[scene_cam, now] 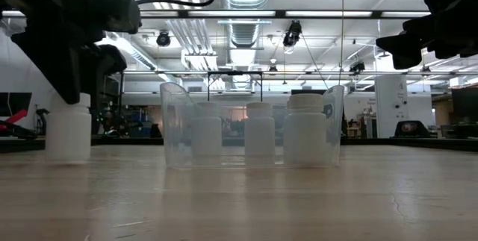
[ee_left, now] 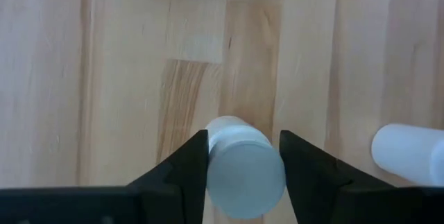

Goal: Pick and place pill bottles into a basket
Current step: Put the white medicine bottle into the transparent bin

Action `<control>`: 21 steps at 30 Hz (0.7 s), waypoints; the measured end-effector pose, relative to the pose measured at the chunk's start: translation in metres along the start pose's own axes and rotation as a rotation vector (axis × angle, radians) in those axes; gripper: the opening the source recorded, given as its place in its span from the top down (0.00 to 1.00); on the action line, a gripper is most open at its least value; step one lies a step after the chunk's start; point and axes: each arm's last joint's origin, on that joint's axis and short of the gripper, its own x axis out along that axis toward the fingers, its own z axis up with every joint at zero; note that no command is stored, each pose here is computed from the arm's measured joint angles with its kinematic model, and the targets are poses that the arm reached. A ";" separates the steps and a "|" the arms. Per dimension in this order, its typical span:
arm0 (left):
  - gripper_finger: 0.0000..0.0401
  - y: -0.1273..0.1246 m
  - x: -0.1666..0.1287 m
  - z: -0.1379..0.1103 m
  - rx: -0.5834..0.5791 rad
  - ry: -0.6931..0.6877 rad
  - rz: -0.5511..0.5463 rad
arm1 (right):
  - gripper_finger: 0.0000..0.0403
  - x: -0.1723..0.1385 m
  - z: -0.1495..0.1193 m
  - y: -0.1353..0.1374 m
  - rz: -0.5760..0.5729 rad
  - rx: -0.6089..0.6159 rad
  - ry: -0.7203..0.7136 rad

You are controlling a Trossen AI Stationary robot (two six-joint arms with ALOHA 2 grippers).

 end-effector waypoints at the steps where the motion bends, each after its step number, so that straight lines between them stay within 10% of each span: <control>1: 0.66 0.000 -0.001 0.001 0.000 0.003 0.001 | 0.34 0.000 0.000 0.000 -0.001 0.004 0.000; 21: 0.66 -0.016 -0.072 0.067 0.018 0.036 0.043 | 0.34 0.000 0.000 0.000 0.000 0.000 0.000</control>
